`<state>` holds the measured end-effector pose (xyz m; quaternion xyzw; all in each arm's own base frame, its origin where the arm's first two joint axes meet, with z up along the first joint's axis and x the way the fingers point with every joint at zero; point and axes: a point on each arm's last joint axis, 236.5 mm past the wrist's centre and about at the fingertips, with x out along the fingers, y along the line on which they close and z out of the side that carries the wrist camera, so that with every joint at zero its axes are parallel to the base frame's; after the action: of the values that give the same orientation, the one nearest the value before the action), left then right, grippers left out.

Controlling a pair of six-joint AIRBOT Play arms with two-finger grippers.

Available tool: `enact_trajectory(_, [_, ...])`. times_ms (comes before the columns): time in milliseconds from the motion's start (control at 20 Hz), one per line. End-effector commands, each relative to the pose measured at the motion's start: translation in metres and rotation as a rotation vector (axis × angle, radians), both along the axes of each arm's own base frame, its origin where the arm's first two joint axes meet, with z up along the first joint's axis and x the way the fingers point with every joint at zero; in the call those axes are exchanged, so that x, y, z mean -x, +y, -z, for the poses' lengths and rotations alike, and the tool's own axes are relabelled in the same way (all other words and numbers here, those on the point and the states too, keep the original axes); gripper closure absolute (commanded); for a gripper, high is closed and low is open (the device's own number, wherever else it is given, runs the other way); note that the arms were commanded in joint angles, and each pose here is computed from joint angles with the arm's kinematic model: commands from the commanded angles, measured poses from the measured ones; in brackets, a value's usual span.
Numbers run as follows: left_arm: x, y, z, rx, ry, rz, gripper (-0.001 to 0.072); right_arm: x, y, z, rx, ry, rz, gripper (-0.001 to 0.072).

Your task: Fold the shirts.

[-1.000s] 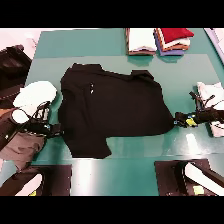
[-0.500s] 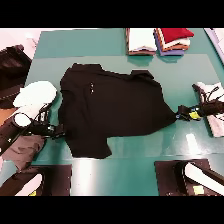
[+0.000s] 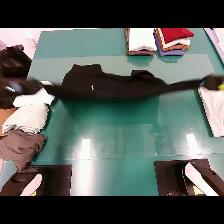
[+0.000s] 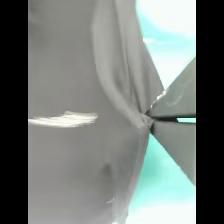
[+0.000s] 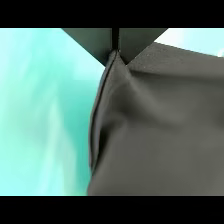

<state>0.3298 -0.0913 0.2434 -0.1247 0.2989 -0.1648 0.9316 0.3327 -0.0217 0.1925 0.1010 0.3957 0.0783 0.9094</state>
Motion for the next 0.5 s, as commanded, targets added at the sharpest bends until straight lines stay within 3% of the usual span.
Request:
enact_trajectory(0, [0.062, 0.015, -0.196, -0.056, -0.484, -0.049, 0.0685, 0.025, 0.006, -0.152, 0.159, -0.405, 0.034, 0.0696])
enact_trajectory(300, [0.199, 0.017, -0.359, -0.005, -0.956, -0.072, 0.0687, 0.089, 0.023, -0.278, 0.293, -0.73, 0.087, 0.0696])
enact_trajectory(450, [0.198, 0.03, -0.363, -0.028, -0.97, -0.131, 0.0687, 0.095, 0.024, -0.295, 0.309, -0.723, 0.087, 0.0697])
